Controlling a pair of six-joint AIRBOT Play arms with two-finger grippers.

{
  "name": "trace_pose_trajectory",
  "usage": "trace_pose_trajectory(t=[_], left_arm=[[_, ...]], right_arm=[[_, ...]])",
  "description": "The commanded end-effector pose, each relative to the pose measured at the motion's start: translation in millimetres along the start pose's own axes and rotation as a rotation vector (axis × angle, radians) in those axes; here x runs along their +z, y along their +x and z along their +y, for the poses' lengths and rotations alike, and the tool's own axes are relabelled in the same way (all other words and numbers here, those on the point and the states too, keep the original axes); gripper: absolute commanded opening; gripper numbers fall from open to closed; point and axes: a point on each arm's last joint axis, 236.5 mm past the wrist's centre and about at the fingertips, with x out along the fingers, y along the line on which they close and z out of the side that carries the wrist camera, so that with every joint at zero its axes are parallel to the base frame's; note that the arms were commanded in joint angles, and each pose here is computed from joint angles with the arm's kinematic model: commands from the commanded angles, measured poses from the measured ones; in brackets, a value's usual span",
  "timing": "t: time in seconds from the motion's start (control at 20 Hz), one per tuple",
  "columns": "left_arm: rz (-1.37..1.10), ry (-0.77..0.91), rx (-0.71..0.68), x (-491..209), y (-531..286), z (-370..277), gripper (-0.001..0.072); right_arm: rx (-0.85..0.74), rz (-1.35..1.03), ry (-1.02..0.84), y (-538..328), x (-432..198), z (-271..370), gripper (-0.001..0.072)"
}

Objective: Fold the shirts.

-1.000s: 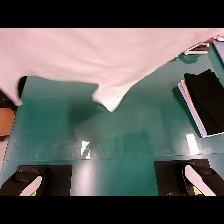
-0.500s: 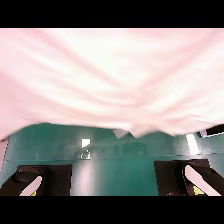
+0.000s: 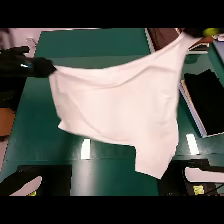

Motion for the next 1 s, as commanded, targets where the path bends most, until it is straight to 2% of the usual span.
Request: trace_pose_trajectory(t=[0.0,0.15,0.2,0.25,0.3,0.45,0.65,0.7,0.95], left_arm=[[0.025,-0.095,0.075,-19.7,96.8,56.0,0.0025],[0.033,-0.134,0.111,-16.3,129.2,87.2,0.0026],[0.037,-0.144,0.120,-13.9,131.1,95.3,0.0070],[0.035,-0.155,0.127,-10.2,127.5,102.0,0.0383],[0.047,-0.179,0.133,-7.6,119.2,109.0,0.0625],[0.201,-0.180,0.150,-24.3,78.0,135.7,0.0620],[0.322,-0.209,0.182,-78.5,24.6,165.4,0.0621],[0.349,-0.239,0.191,-102.2,17.0,169.9,0.0621],[0.574,-0.307,0.155,-231.7,8.9,159.3,0.0620]], right_arm=[[0.022,0.186,0.059,97.0,-45.4,-20.0,0.0016],[0.036,0.217,0.077,127.2,-48.4,-26.3,0.0032],[0.052,0.214,0.081,131.3,-45.0,-24.1,0.0247],[0.074,0.201,0.093,132.0,-39.0,-19.3,0.0482],[0.096,0.185,0.109,128.1,-33.7,-16.4,0.0494],[0.159,0.188,0.154,105.6,-36.1,-8.6,0.0490],[0.165,0.308,0.164,69.3,-90.8,-5.0,0.0480],[0.171,0.336,0.163,60.1,-106.8,0.5,0.0440],[0.187,0.357,0.148,32.6,-150.3,32.3,0.0432]])
